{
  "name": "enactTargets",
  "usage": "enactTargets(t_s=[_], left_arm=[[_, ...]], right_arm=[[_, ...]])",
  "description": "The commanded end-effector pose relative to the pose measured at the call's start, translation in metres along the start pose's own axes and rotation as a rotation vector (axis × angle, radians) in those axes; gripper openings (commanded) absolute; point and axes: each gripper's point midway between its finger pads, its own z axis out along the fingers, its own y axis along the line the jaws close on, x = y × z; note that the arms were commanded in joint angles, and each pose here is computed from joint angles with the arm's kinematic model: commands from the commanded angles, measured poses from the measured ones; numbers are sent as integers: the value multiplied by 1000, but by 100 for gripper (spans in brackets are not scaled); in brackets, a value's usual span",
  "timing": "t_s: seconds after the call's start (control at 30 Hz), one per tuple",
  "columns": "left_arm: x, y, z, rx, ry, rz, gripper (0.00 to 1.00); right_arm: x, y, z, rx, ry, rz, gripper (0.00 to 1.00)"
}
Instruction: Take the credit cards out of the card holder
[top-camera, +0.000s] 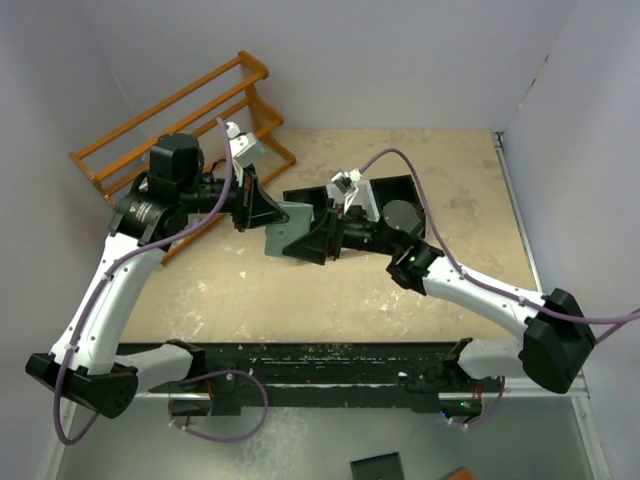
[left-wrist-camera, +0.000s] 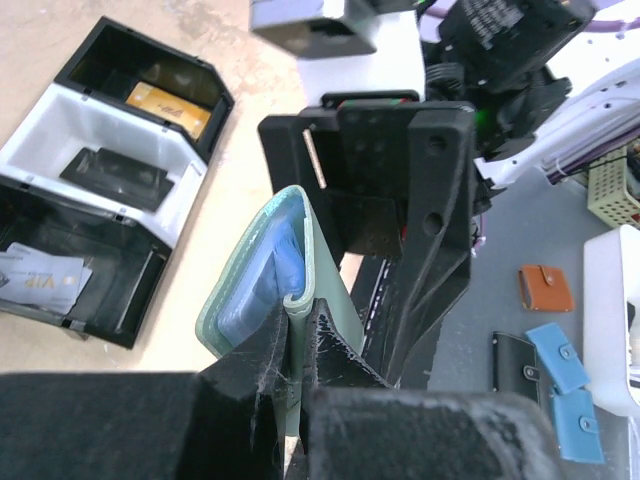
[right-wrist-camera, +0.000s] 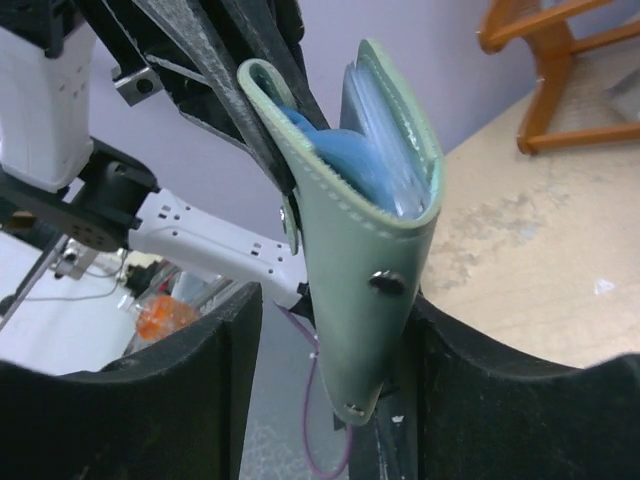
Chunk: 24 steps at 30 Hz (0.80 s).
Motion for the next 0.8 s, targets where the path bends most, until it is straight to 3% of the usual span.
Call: enactTargets(t_s=[0.0,0.1,0.17,0.2,0.3,0.33,0.4,0.53,0.77], left_arm=[[-23,-27,-12,103,-86,45,0],[-22,-20,-14,78,-85,51,0],[-18,1,-13,-29,-77,72,5],[-16,12,-13,-81,-68,83,13],[-6,69,-23,-384,-36,82,64],[-3,77,-27,-434,-21,89,73],[1,85,-34,-491,-13,110,82],[7,75,-34,-457,-27,126,85],[20,72,-27,-421,-4,59,76]], right_arm=[[-29,45,7,-170,-78,-60,48],[-27,40,4,-132,-70,-60,16],[-20,34,-2,-81,-40,-56,4],[-20,30,-3,-54,-43,-58,3],[-26,4,-9,140,-47,-89,0],[-38,-7,-10,226,-78,-106,0],[-47,-27,-13,364,-73,-118,0],[-48,-58,-13,554,-27,-114,0],[-44,-71,-2,746,10,-145,0]])
